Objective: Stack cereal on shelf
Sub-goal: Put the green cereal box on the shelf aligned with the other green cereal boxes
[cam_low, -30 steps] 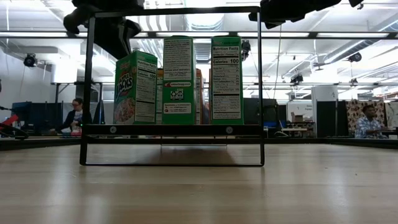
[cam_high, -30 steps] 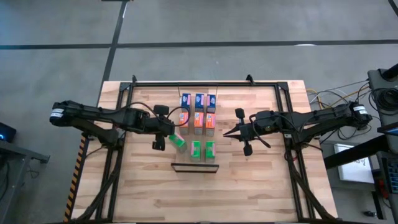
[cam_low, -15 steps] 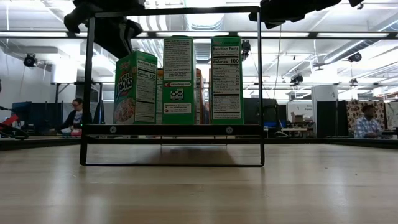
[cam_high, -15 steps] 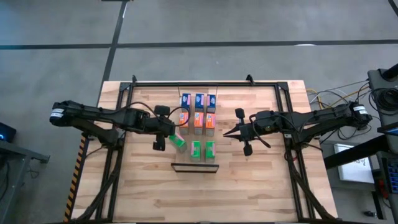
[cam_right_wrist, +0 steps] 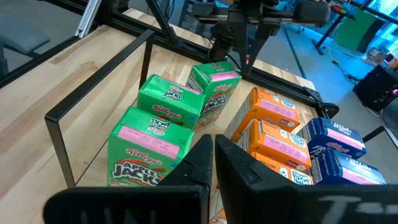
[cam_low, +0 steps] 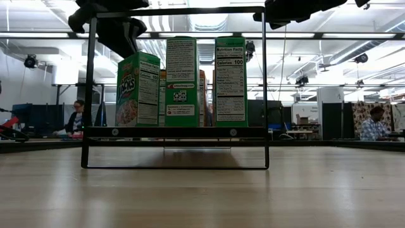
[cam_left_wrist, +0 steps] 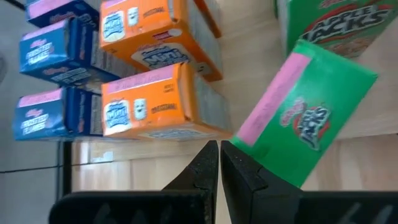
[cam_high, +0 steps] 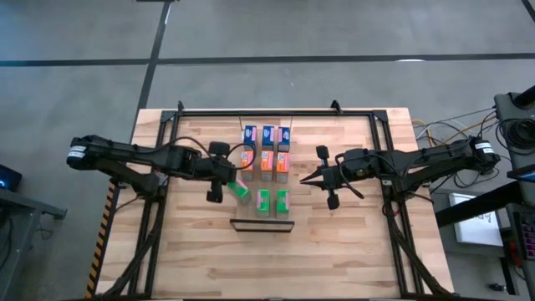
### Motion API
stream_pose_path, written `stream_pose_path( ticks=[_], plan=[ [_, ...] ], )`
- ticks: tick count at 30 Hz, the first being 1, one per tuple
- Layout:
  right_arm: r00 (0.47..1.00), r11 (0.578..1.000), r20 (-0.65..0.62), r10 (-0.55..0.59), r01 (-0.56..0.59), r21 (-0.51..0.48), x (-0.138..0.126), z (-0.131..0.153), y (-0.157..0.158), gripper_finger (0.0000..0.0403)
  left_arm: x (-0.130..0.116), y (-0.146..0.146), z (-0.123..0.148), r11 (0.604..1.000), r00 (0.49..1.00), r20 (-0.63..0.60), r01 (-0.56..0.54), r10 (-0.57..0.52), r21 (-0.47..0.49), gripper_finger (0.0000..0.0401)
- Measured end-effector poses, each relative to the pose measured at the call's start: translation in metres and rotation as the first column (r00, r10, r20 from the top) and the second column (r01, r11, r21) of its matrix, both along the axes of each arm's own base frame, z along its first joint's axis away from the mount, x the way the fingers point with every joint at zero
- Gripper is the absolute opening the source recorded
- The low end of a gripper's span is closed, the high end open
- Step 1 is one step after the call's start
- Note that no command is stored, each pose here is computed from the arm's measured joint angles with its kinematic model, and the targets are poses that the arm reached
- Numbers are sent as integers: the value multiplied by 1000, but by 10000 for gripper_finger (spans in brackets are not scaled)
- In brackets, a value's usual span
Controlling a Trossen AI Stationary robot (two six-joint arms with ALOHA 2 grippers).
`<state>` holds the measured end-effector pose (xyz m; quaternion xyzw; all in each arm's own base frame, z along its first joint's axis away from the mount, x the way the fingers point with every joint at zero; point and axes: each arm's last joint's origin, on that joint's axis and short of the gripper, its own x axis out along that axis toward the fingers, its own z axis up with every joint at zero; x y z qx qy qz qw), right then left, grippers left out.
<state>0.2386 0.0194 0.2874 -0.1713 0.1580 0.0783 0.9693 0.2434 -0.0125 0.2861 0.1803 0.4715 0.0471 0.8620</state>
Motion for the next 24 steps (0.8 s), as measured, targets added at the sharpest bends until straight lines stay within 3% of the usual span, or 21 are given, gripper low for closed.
stream_pose_path(
  ticks=[24],
  plan=[
    [1000,1000,-1,0,0,0,0,0,0,9,11,0,-17,1000,994,-105,10,-8,17,0]
  ],
)
